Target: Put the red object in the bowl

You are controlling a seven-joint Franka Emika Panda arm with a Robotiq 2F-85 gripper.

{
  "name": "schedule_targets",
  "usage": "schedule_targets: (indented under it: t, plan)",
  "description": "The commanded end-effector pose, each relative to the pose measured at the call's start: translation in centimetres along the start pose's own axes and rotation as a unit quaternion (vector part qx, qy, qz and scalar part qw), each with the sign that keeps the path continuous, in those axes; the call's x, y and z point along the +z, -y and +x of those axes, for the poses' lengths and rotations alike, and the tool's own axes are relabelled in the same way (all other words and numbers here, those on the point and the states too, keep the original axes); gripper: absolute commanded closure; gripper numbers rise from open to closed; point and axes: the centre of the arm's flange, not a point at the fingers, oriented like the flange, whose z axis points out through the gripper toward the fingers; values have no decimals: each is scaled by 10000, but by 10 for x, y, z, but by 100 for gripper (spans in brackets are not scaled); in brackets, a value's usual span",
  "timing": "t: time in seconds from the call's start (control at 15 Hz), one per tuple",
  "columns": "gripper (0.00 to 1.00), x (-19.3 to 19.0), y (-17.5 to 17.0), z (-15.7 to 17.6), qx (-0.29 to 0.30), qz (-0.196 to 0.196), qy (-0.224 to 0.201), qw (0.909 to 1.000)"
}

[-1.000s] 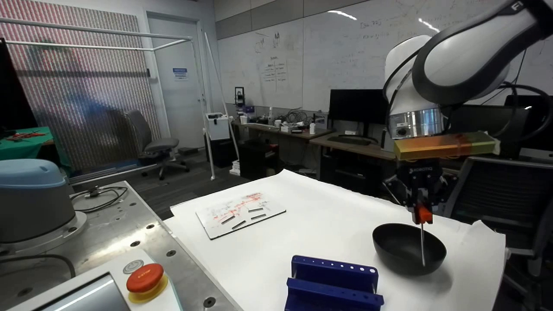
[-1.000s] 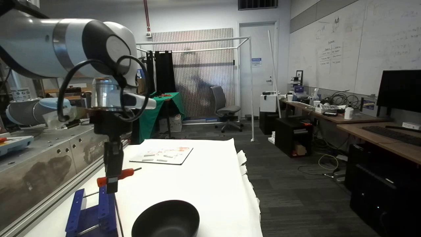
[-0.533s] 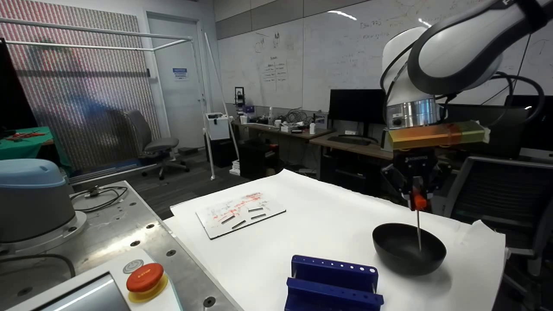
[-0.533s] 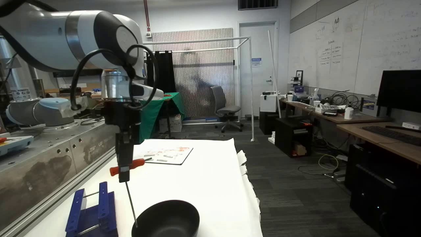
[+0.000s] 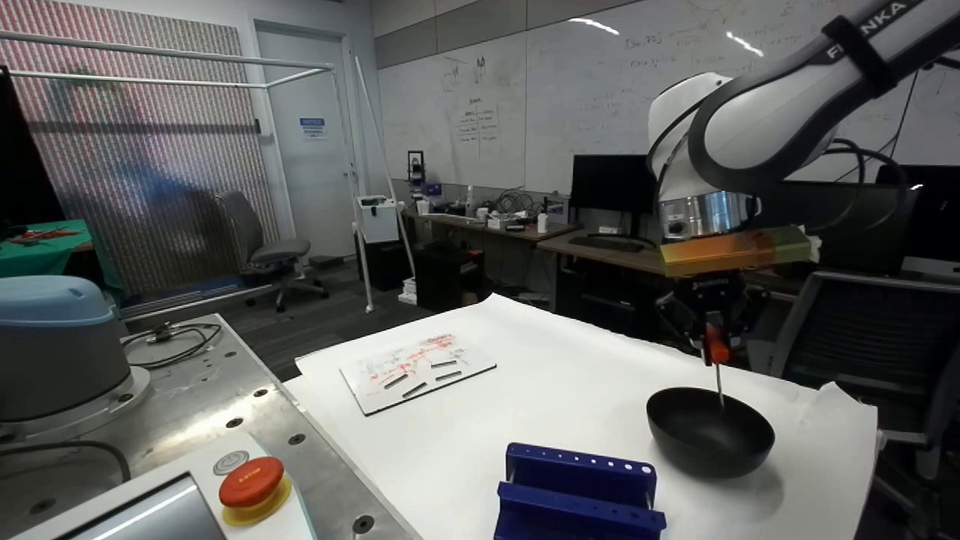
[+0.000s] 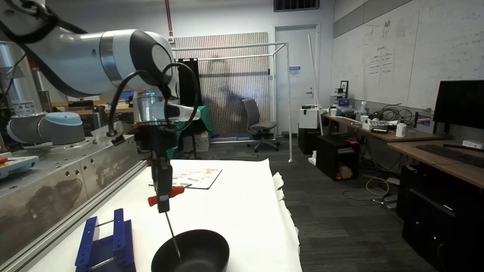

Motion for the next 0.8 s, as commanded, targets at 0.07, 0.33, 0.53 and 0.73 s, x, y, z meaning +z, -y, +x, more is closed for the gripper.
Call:
schedule_targets:
  t: [0.07, 0.33, 0.53, 0.73]
  plan:
    - [92, 13, 18, 18, -2, 10, -2, 10000]
    - [91, 43, 32, 28, -41, -92, 179, 9998]
    - [91, 62, 40, 34, -45, -168, 239, 9996]
    - [53, 73, 44, 39, -58, -173, 263, 9995]
